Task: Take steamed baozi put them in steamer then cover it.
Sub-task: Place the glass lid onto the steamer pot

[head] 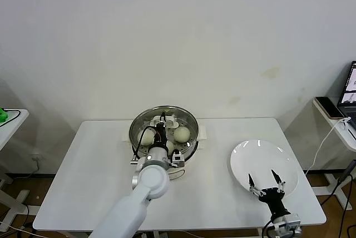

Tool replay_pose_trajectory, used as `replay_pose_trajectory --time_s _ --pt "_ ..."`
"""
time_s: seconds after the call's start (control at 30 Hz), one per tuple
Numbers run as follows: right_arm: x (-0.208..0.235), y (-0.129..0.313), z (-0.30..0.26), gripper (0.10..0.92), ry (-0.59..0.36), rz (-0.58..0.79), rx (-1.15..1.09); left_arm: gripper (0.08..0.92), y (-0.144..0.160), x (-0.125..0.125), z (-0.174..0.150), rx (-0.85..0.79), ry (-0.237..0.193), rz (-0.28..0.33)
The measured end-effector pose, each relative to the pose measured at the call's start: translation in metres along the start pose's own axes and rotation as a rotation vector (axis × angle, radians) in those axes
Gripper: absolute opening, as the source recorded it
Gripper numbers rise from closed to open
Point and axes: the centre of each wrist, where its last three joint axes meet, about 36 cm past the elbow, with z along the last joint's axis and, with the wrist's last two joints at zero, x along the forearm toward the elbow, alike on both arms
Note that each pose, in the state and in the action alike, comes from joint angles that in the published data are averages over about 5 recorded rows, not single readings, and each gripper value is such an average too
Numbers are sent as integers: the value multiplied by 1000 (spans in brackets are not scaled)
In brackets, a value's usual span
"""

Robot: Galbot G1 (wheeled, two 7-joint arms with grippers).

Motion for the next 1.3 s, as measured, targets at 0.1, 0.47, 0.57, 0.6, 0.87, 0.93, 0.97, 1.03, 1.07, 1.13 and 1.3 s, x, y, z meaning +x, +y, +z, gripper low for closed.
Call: replay_pose_trajectory --time_s 0.1,0.47,0.57,0.6,0.87,0.93,0.97,1.03,1.07,1.13,1.3 --pt "0 0 0 823 0 -1 -1 134 0 0 -1 1 -1 1" --pt "0 2 0 823 -2 -4 -6 134 -2 -1 1 -8 -3 4" --pt "1 2 0 823 -3 -5 -7 134 -3 -1 2 -11 -3 5" --pt "1 2 0 823 -3 -5 -7 134 -3 -1 2 -11 -3 5" --pt "0 4 -1 823 -6 -14 -9 143 -3 -1 2 -5 -3 7" --pt "0 4 -1 823 -7 -15 -10 171 -3 0 2 -5 -3 6" --pt "-1 4 -1 823 -7 -16 -11 197 -2 0 2 -5 -2 4" --pt "-1 5 -1 823 -7 -17 -11 250 -2 0 3 -6 -1 2" --pt "-1 5 -1 823 -7 -18 -11 285 -2 -1 3 -6 0 1" --pt "-1 5 -1 823 -7 -19 -12 337 -1 -1 3 -6 0 -2" --pt "-1 6 -1 823 -8 -20 -14 484 1 1 4 -4 -1 -7"
